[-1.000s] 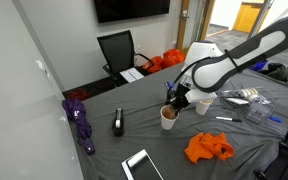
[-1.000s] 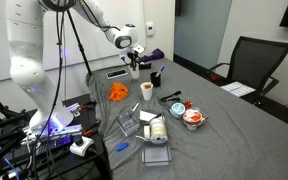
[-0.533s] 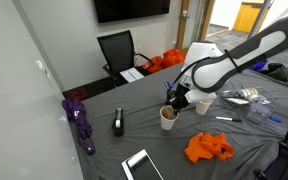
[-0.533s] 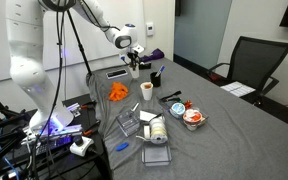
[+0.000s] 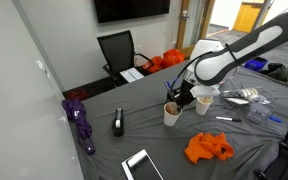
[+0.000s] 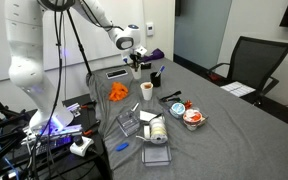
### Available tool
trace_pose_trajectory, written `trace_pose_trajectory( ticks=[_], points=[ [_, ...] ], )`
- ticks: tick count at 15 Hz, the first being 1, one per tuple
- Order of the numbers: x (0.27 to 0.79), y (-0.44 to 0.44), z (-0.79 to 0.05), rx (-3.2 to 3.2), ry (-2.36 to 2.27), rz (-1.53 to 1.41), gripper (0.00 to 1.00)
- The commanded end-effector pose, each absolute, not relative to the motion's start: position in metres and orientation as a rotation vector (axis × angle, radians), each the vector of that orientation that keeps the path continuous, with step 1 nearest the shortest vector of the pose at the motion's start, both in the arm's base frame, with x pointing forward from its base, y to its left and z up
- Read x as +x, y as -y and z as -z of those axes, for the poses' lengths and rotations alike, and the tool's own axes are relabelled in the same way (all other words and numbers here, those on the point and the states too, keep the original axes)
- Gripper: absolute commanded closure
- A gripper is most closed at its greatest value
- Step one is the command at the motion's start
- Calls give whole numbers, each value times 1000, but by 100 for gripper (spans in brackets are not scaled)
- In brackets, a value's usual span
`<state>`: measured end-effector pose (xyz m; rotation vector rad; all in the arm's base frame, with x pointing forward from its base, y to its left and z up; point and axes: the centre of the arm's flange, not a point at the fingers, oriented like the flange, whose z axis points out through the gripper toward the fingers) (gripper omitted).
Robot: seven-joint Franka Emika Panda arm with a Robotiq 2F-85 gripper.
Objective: Place the fallen cup vertically upright
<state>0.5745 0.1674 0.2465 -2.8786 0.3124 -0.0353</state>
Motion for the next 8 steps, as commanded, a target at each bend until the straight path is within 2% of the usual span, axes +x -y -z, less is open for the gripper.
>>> trace_pose_trajectory(
  ticks=[1,8],
  points=[
    [558,-127,-251,-2863,-295,9,99],
    [531,-79,-242,-2879,-213,-18,99]
  ],
)
